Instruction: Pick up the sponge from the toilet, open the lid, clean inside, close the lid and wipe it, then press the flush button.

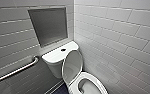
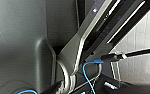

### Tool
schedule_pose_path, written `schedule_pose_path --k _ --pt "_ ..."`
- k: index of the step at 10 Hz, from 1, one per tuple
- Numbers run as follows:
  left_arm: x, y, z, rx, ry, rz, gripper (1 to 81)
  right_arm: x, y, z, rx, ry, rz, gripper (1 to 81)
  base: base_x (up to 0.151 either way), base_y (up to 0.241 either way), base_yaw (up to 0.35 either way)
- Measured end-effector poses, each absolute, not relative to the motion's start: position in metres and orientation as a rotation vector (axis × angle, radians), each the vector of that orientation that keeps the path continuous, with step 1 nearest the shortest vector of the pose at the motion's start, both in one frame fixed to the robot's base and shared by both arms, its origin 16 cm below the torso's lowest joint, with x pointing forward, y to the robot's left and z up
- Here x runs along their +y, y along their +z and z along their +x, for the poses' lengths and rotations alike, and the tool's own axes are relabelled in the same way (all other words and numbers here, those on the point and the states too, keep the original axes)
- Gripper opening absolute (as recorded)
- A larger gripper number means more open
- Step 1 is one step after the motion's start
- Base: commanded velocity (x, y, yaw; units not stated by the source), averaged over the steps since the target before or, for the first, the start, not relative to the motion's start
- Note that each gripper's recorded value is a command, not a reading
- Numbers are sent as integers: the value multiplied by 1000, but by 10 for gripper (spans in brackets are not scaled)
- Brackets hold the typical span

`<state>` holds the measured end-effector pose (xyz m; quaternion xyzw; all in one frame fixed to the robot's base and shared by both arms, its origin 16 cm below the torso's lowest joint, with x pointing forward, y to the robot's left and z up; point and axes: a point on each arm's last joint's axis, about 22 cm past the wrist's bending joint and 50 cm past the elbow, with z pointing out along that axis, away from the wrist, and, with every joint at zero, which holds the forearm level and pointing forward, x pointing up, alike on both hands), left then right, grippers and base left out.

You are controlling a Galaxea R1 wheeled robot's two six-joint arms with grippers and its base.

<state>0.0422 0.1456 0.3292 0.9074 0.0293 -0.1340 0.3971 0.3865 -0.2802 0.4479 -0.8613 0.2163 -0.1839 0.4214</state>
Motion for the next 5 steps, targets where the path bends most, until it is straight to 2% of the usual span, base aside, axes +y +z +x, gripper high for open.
schedule_pose_path --k 5 --pt "143 311 31 117 -329 2298 811 -243 460 495 429 -491 -2135 10 0 0 0"
